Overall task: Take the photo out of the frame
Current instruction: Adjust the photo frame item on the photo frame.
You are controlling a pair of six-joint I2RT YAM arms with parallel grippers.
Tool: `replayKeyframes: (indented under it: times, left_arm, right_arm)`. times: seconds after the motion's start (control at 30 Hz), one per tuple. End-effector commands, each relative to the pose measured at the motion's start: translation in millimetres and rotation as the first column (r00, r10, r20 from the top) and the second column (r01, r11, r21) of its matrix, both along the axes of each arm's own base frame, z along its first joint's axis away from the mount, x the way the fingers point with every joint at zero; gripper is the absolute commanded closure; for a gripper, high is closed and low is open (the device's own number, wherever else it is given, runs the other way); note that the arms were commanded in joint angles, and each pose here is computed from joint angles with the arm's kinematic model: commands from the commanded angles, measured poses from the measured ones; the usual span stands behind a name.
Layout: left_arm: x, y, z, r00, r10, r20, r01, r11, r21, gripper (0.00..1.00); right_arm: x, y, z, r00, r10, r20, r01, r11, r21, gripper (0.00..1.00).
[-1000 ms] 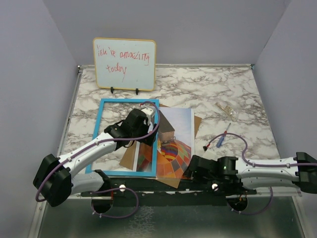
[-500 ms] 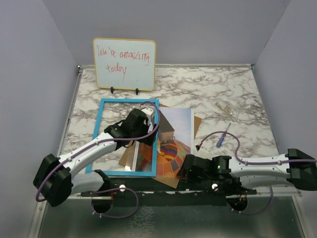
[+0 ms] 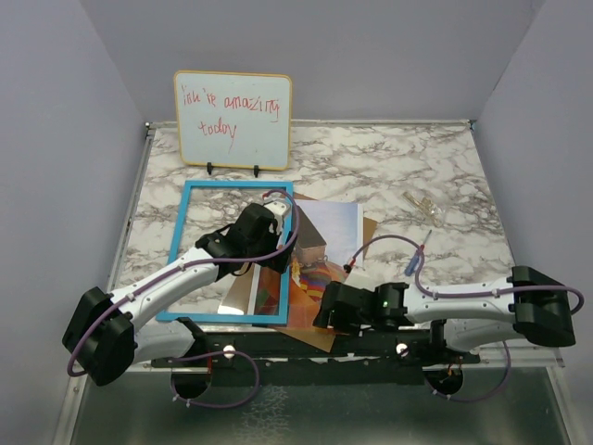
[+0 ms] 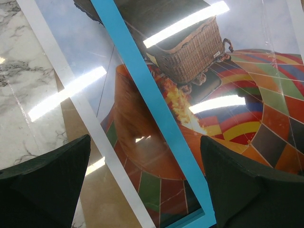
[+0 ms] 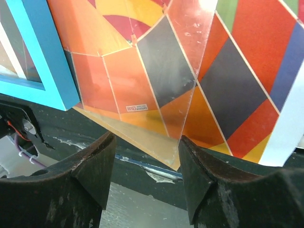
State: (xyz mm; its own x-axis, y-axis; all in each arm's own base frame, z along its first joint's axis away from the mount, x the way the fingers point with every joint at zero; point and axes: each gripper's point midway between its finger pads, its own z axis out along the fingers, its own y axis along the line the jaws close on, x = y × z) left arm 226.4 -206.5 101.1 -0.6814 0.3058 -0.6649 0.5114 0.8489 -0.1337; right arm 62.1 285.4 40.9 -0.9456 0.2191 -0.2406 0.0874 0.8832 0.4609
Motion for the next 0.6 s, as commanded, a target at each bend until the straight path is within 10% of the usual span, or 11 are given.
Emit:
replayKeyframes:
  times: [0.0, 0.57]
  left_arm:
    - [-2, -3, 2, 1.0, -0.02, -0.003, 0.02, 1.0, -0.006, 0.04]
    - [0, -3, -1, 1.0, -0.014, -0.012, 0.014, 1.0, 0.007, 0.04]
  right_arm:
    - [-1, -21, 2, 0.999, -0.034, 0.0, 0.034, 0.999, -0.016, 0.4]
    - [-6, -104, -31, 0.96, -0.275, -0.044, 0.278, 0.956, 0.089, 0.36]
